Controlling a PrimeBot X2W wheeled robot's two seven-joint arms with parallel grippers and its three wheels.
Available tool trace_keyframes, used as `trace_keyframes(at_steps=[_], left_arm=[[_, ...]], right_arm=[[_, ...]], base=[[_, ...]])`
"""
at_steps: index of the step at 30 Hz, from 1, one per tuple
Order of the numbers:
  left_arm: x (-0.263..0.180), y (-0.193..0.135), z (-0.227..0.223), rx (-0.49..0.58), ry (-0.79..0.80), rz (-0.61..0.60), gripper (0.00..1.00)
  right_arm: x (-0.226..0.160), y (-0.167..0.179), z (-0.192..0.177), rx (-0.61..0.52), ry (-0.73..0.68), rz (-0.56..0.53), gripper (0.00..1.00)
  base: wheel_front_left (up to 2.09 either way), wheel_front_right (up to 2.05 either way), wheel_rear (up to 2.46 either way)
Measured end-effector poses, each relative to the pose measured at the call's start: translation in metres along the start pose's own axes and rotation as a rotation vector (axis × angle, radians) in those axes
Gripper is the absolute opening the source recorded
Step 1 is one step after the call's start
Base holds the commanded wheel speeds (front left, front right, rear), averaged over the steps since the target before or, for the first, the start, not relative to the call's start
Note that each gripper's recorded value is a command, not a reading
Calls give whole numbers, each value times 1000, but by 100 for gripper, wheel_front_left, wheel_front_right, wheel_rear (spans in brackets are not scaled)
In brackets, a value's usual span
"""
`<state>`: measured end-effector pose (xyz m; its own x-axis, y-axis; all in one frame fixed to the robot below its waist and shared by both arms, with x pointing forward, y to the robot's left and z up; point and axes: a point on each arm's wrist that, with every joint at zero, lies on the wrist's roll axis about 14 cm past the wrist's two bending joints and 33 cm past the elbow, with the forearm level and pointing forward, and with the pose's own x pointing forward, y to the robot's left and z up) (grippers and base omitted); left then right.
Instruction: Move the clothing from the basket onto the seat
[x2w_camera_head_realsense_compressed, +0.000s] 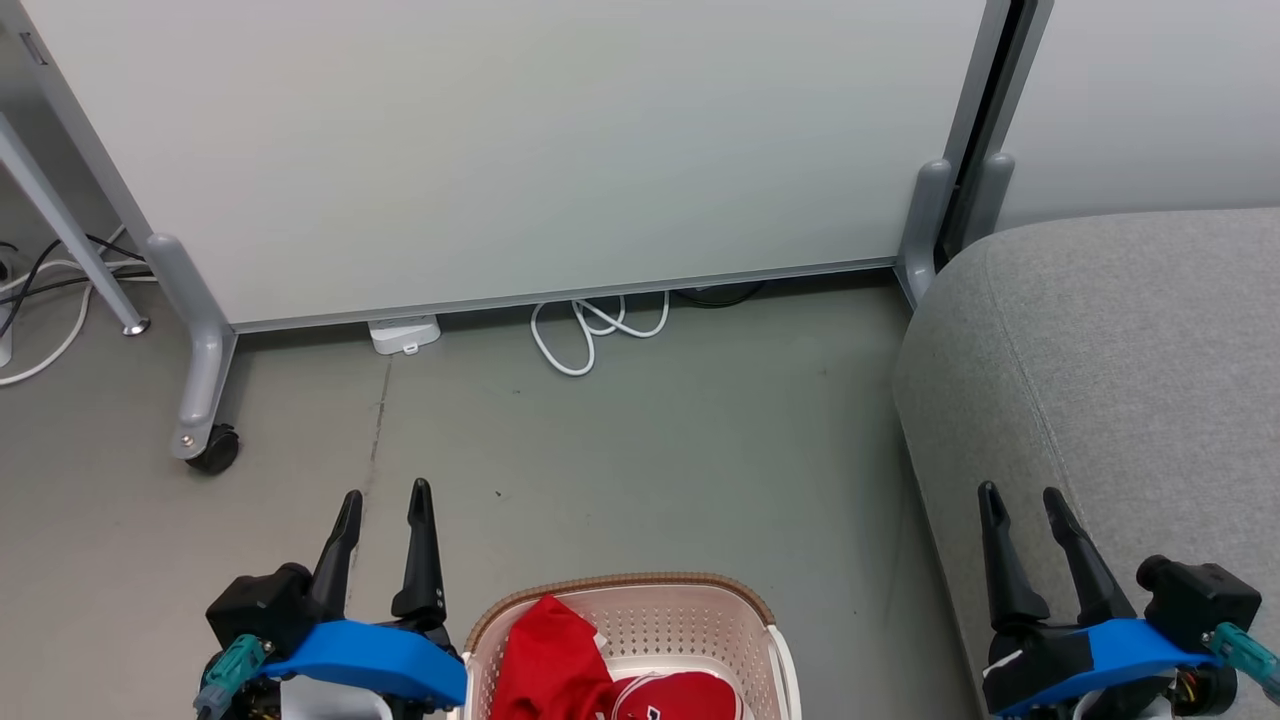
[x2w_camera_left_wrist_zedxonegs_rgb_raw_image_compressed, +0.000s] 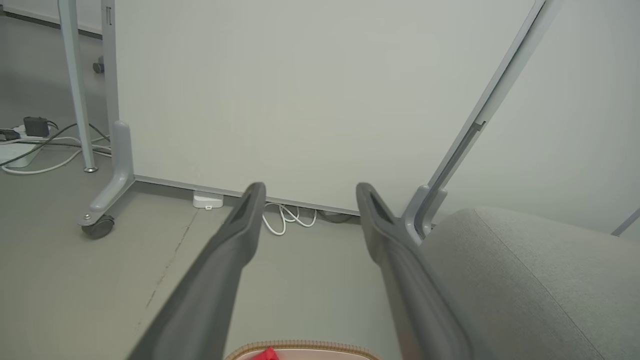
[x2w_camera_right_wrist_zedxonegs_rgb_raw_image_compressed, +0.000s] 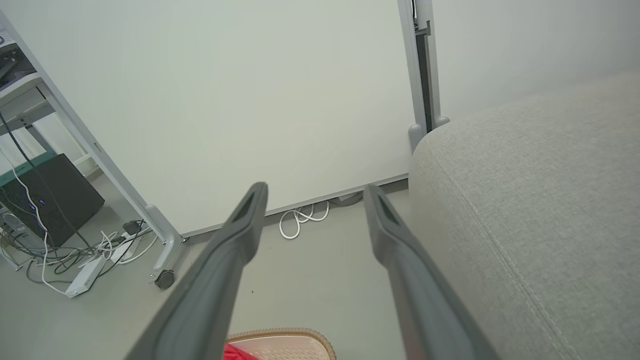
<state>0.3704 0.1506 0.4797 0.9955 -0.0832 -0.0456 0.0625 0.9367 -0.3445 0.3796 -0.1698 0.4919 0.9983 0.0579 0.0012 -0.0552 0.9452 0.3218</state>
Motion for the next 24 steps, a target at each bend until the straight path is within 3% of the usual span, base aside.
trace_keyframes(at_steps=[24], left_arm=[[-4,1,3,147,-32,1,100]], right_arm=[[0,10,1,-183,-15,52,100]], base=[[0,0,0]])
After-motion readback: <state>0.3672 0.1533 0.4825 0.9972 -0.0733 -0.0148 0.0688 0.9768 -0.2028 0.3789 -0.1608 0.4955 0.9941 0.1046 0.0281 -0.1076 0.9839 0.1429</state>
